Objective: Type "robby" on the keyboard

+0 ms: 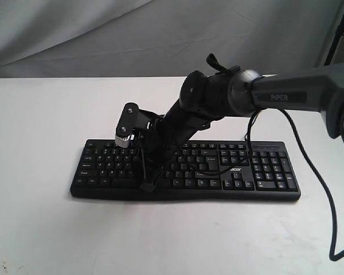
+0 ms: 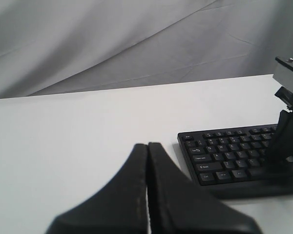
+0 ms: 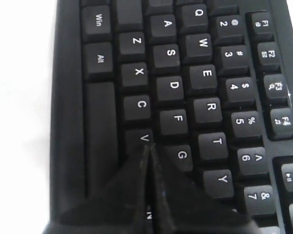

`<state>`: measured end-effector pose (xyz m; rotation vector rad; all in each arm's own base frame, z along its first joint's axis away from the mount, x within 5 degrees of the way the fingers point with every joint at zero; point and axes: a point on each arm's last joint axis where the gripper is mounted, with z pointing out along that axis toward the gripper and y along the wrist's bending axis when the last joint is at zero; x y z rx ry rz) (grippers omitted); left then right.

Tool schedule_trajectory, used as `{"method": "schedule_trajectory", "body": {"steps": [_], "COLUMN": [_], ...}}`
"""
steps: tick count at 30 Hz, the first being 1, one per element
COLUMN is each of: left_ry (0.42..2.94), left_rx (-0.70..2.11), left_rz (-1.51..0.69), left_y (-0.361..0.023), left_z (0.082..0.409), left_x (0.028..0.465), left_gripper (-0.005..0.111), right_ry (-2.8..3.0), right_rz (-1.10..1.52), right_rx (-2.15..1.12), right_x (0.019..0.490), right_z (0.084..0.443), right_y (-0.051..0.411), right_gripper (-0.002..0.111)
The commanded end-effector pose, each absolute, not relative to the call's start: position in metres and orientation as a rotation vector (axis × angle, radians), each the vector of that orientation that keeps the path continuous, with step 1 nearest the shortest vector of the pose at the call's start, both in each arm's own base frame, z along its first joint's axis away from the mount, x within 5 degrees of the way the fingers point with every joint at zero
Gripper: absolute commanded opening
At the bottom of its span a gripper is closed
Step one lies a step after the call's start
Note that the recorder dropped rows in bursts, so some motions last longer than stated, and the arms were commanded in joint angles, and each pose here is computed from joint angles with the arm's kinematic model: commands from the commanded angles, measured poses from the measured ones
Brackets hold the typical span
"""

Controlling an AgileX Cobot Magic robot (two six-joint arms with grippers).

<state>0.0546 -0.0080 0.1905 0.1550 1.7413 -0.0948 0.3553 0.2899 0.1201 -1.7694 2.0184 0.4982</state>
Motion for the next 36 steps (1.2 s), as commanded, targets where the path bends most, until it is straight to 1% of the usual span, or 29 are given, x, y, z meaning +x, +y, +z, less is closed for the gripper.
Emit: {"method": "schedule_trajectory", "body": {"steps": [1, 7, 12, 16, 20, 26, 36], "left_ry": [1.736, 1.736, 1.736, 1.736, 1.736, 1.736, 1.736], "left_rx": [0.161, 0.161, 0.161, 0.161, 0.161, 0.161, 0.161], "left_rz": [-0.097, -0.097, -0.097, -0.097, -0.097, -0.097, -0.097], "left_y": [-0.008, -0.008, -0.008, -0.008, -0.008, -0.008, -0.008], "left_z": [0.19, 0.19, 0.19, 0.19, 0.19, 0.19, 0.19], "left_x": [0.055, 0.055, 0.055, 0.055, 0.055, 0.055, 0.055], "left_gripper": [0.0, 0.0, 0.0, 0.0, 0.0, 0.0, 0.0], "right_ry": [1.982, 1.979, 2.025, 2.033, 2.015, 1.993, 1.985], "right_rz": [0.481, 0.481, 0.503, 0.514, 0.488, 0.455, 0.411], "right_rx": [-1.748, -1.747, -1.762, -1.779, -1.767, -1.716, -1.667], "right_x": [0.357, 0.356, 0.356, 0.354, 0.356, 0.363, 0.374], "right_z": [0.139, 0.141, 0.123, 0.121, 0.126, 0.144, 0.145], "right_y": [0.29, 0.29, 0.29, 0.289, 0.289, 0.282, 0.275], "right_gripper": [0.0, 0.0, 0.0, 0.0, 0.0, 0.0, 0.0]}}
